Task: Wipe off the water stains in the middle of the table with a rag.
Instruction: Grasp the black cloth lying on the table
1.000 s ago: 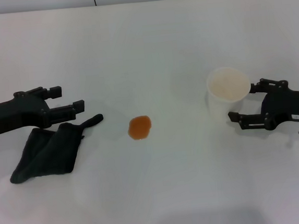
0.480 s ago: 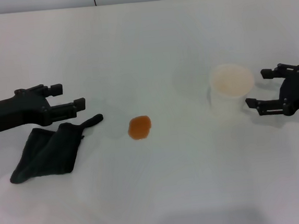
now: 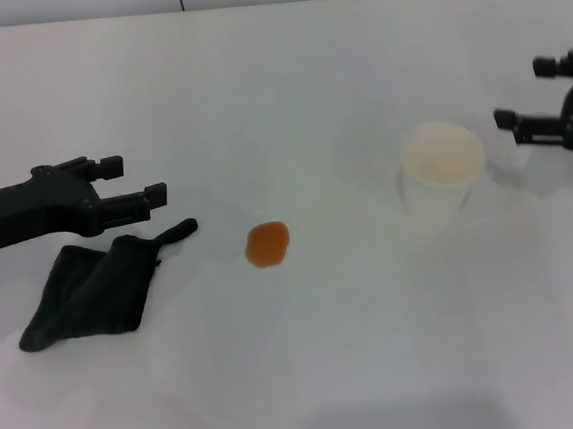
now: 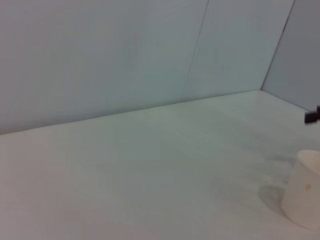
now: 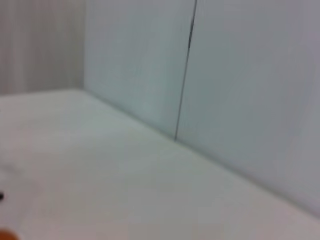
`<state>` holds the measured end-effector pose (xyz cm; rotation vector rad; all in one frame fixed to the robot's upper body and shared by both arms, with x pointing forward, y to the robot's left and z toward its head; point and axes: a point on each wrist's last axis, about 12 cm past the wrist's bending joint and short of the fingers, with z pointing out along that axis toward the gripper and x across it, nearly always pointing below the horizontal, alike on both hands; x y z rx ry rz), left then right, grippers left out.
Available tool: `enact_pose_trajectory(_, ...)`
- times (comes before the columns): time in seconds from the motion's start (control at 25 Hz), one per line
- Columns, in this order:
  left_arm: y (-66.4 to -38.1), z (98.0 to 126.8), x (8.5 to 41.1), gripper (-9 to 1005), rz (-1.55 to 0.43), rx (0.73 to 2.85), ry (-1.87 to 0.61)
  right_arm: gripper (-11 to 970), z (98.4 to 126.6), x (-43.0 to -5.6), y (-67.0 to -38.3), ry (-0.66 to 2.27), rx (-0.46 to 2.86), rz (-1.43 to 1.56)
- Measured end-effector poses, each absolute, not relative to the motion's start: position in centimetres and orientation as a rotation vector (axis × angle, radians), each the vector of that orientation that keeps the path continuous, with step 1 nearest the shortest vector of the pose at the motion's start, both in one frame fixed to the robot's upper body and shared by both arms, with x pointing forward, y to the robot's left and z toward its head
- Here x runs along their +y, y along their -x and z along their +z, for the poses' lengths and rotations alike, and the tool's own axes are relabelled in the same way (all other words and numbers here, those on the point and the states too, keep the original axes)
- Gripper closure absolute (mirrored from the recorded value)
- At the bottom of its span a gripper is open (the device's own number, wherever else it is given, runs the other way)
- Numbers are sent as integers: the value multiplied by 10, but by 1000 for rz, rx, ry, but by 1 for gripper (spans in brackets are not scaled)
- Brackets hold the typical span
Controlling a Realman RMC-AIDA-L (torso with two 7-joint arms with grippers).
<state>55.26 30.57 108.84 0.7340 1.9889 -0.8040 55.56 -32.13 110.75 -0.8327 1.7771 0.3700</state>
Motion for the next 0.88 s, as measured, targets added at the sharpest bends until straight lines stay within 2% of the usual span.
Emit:
enact_pose_trajectory(0.36, -554, 1089, 305, 147, -803, 1986, -737, 114, 1160, -284, -567, 1026, 1599, 535)
enact_pose_trajectory(0.6, -556, 1091, 305, 148, -799, 1983, -743, 114, 1189, -268, -570, 1194, 1635, 692)
enact_pose_trajectory(0.88, -557, 1094, 305, 149, -803, 1985, -749, 114, 1189, -265, -567, 1256, 1804, 763)
